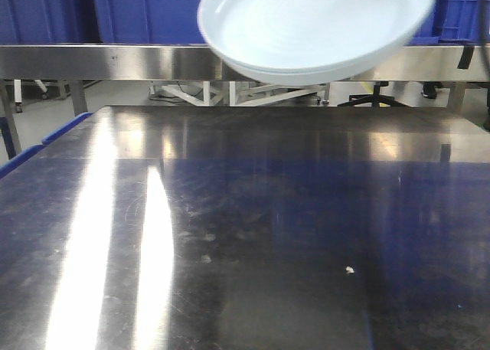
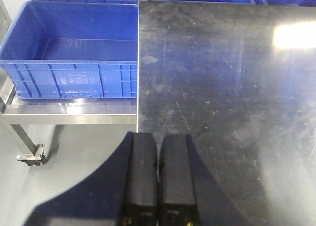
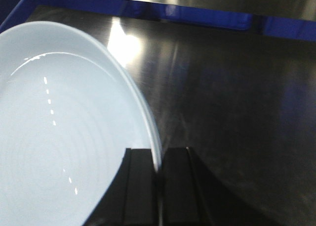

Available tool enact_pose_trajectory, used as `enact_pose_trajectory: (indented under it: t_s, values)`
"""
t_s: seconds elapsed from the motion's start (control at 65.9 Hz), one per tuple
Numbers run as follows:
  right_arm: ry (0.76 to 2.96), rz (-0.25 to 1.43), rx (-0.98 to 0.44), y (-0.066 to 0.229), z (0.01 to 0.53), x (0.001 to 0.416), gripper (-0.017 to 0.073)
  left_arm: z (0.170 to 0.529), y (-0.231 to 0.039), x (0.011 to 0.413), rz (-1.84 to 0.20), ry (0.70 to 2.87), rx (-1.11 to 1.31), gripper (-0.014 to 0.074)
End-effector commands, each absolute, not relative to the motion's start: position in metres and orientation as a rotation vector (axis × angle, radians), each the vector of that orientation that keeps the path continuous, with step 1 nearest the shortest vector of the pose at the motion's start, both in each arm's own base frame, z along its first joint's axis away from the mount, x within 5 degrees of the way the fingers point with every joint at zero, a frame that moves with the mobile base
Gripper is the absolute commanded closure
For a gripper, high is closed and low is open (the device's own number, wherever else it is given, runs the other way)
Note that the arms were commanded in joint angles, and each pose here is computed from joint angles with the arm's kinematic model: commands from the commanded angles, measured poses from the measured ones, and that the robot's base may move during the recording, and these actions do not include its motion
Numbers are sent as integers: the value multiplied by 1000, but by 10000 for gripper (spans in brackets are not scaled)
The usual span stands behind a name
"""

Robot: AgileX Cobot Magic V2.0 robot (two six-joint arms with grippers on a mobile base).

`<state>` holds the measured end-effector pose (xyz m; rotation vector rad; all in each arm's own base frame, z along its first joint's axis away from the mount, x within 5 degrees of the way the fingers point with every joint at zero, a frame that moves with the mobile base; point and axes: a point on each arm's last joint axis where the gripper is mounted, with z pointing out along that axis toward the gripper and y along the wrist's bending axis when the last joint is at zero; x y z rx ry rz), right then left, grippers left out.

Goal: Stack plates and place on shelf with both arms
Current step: 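Grasp the stacked plates with the right gripper and lift them, then hold the lifted plate stack raised in the right gripper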

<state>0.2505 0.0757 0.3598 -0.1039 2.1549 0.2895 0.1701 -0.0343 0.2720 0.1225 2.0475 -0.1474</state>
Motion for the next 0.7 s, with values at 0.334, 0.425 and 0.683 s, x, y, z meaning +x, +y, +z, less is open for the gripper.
enact_pose_trajectory:
  t_s: [0.334,0.425,0.683]
  values:
    - [1936,214,48,22,362,162,511,289,-37,174,-180,1932,119,505]
    - [1933,209,55,19,356,146,511,289,-37,174,-180,1932,119,505]
    - [1895,211,57,14,342,115,511,289,-37,174,-180,1932,119,505]
